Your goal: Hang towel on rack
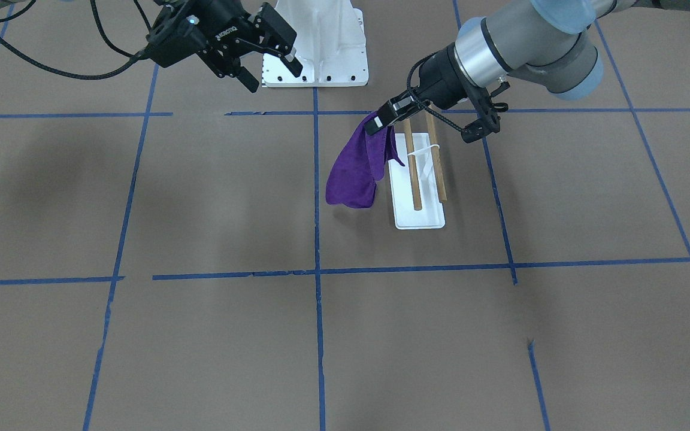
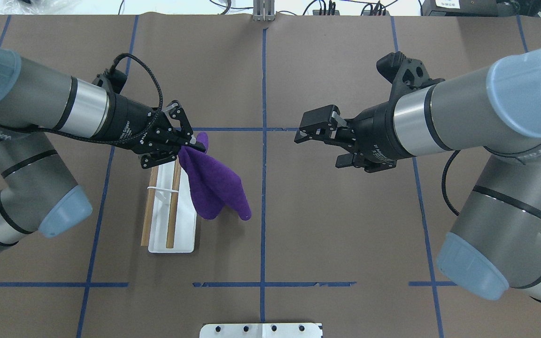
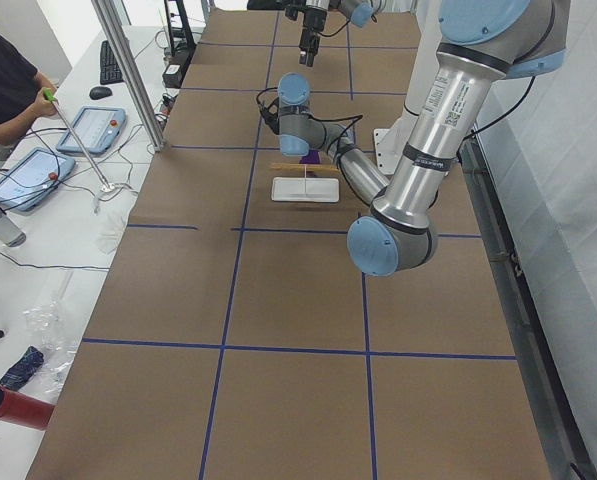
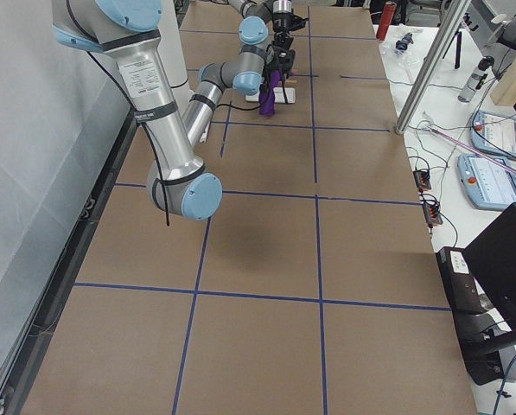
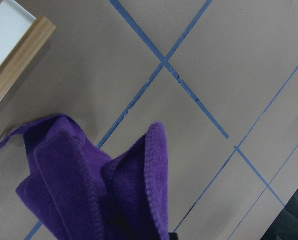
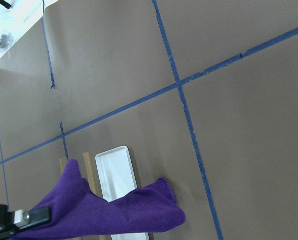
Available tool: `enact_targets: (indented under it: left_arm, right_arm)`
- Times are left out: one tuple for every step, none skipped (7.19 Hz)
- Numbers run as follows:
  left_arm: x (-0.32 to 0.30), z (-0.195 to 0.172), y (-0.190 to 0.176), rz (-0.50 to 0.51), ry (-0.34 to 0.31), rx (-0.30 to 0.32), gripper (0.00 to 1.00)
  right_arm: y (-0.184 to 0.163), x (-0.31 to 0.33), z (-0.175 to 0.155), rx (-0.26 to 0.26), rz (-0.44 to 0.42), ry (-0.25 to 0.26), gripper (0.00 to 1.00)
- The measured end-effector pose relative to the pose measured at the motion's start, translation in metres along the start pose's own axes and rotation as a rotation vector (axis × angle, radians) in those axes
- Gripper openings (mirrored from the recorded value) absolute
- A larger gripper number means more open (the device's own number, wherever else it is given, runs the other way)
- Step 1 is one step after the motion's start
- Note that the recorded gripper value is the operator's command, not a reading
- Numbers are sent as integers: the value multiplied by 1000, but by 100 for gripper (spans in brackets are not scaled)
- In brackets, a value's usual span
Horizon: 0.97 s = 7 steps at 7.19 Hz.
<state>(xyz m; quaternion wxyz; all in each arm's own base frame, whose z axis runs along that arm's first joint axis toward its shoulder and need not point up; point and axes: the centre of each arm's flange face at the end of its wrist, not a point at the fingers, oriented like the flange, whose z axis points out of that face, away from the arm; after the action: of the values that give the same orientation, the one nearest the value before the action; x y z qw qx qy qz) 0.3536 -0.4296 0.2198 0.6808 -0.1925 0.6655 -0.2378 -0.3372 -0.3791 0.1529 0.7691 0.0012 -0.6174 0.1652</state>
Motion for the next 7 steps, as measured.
enact_targets:
  left_arm:
    - [-23, -14, -7, 4, -11, 15, 0]
    - [-53, -30, -20, 20, -15, 31, 0]
    - [-95, -50, -35, 61, -8, 38, 0]
    - [-133, -69, -47, 98, 5, 40, 0]
    - [-152, -81, -58, 109, 10, 50, 0]
    - [-161, -88, -70, 105, 11, 71, 0]
    - [-166, -92, -81, 95, 10, 90, 0]
  right_arm:
    - [-3, 5, -1, 6, 5, 8, 100]
    - [-5, 9, 1, 11, 9, 16, 100]
    - [-7, 12, 2, 17, 13, 23, 100]
    - [-9, 13, 3, 22, 14, 27, 100]
    - [-10, 14, 4, 26, 16, 31, 100]
    - [-12, 16, 4, 29, 19, 34, 100]
    - [-13, 18, 4, 31, 21, 38, 100]
